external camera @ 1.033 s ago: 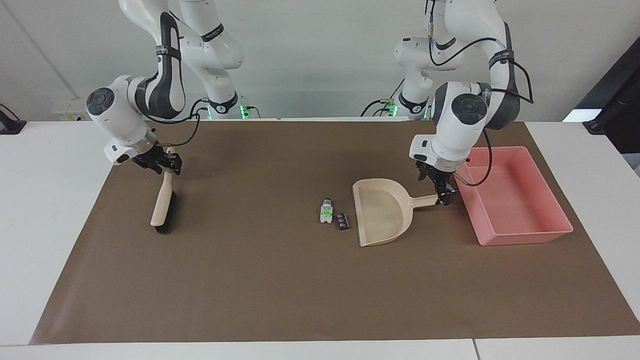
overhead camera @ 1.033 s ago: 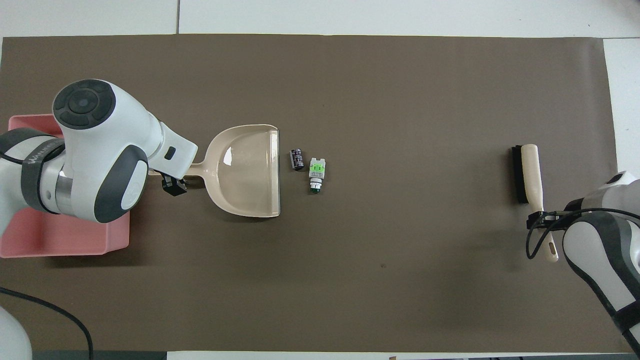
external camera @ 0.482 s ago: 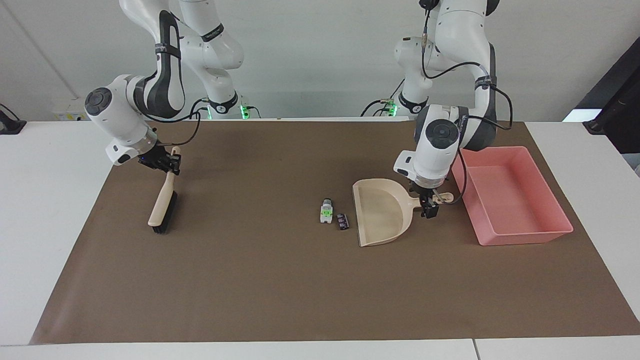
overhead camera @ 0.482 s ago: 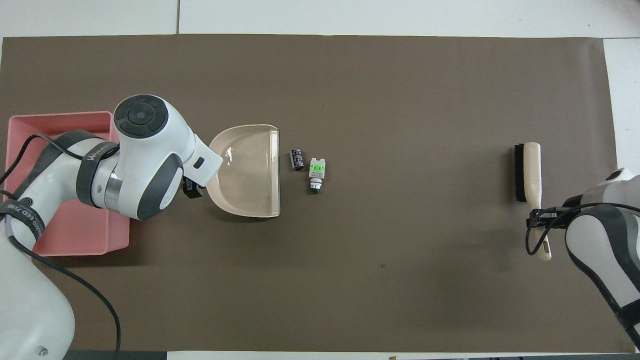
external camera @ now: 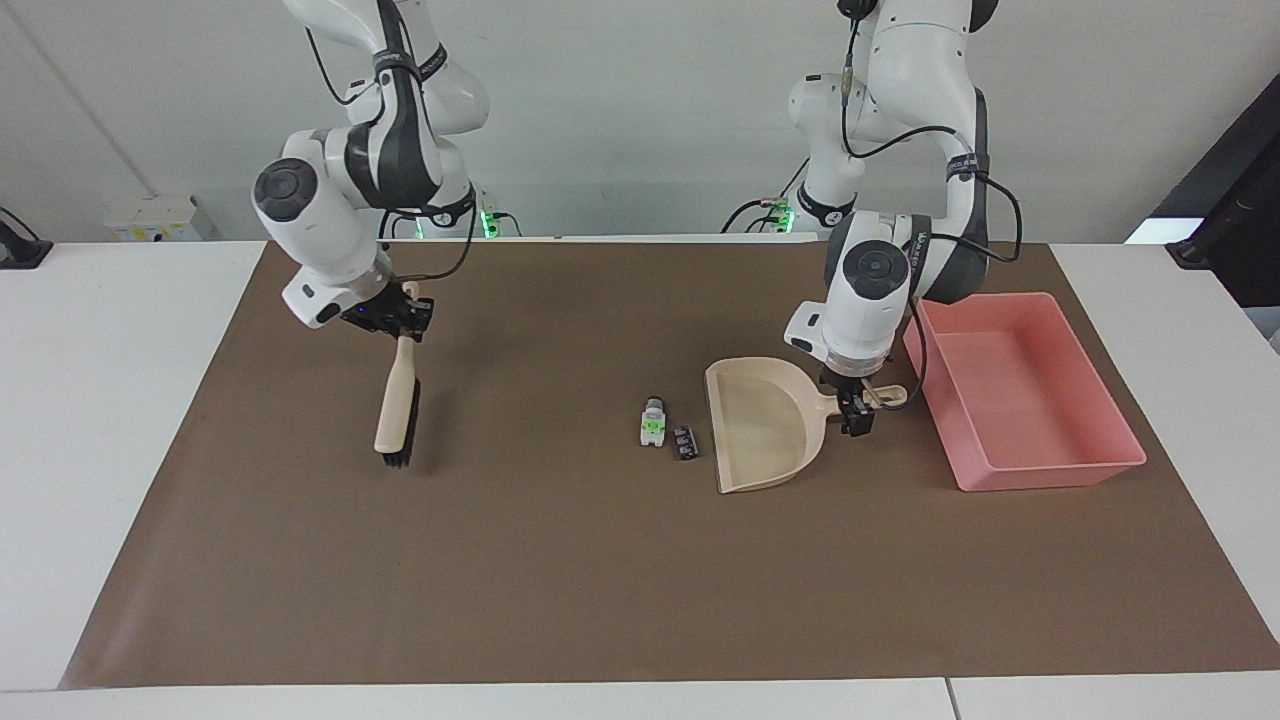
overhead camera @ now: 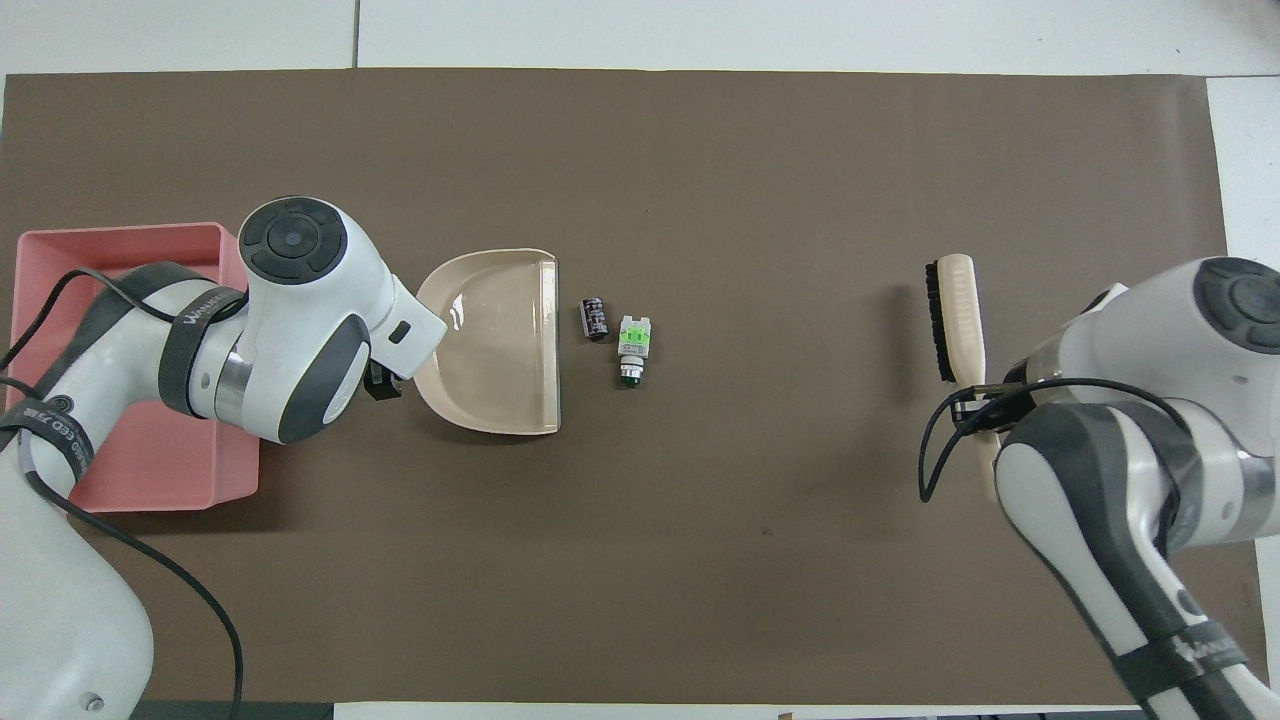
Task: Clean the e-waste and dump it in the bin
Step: 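Lift the brush with the right gripper toward the dustpan held by the left gripper, then sweep the small e-waste items into the dustpan with the right gripper's brush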
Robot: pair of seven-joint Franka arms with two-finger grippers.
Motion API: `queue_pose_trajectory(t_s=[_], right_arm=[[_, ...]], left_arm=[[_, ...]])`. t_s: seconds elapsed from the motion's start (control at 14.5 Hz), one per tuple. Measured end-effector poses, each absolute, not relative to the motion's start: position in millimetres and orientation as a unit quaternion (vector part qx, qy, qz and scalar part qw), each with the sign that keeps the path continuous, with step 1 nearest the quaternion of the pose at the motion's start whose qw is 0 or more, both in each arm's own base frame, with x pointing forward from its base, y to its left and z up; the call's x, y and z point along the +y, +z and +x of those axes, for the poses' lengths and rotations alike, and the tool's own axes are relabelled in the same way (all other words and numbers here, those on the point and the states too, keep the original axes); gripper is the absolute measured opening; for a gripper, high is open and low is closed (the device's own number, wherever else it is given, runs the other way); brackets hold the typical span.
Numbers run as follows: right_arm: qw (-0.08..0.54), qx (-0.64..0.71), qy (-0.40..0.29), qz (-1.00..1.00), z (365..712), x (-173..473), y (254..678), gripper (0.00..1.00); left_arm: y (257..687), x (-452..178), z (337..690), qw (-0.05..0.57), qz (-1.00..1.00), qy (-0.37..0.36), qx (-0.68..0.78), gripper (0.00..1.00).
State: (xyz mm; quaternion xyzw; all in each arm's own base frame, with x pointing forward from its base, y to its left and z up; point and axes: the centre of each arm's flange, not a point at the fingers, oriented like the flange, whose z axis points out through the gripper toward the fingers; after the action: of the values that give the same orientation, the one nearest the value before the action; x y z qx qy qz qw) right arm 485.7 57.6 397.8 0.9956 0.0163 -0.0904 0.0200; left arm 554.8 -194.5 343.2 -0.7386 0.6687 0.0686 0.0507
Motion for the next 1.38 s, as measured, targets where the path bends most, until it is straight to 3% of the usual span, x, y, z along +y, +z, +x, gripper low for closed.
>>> queue_pose_trajectory(t_s=[0.14, 0.48, 0.55, 0.76, 0.96, 1.38], right_arm=[[0.053, 0.020, -0.098, 0.994, 488.2, 96.4, 399.6, 0.26], [0.066, -0.051, -0.111, 0.990, 500.8, 196.1, 400.0, 0.26], [0.067, -0.063, -0.114, 0.989, 500.1, 218.8, 397.7, 0.26], [0.070, -0.091, -0.124, 0.986, 505.1, 278.4, 398.9, 0.26], [0.066, -0.096, -0.139, 0.983, 502.2, 332.4, 377.0, 0.26], [0.038, -0.087, -0.151, 0.984, 496.9, 360.3, 357.3, 0.26]], left_arm=[[342.9, -194.4, 554.8, 0.052, -0.737, 0.068, 0.670, 0.96], [342.9, -195.2, 554.5, 0.051, -0.724, 0.069, 0.685, 0.37], [342.7, -196.1, 553.9, 0.051, -0.722, 0.070, 0.687, 0.33], [343.4, -200.8, 551.2, 0.052, -0.717, 0.076, 0.691, 0.33], [350.1, -217.1, 548.4, 0.101, -0.680, 0.092, 0.720, 0.33], [346.7, -232.8, 540.2, 0.121, -0.669, 0.111, 0.725, 0.33]])
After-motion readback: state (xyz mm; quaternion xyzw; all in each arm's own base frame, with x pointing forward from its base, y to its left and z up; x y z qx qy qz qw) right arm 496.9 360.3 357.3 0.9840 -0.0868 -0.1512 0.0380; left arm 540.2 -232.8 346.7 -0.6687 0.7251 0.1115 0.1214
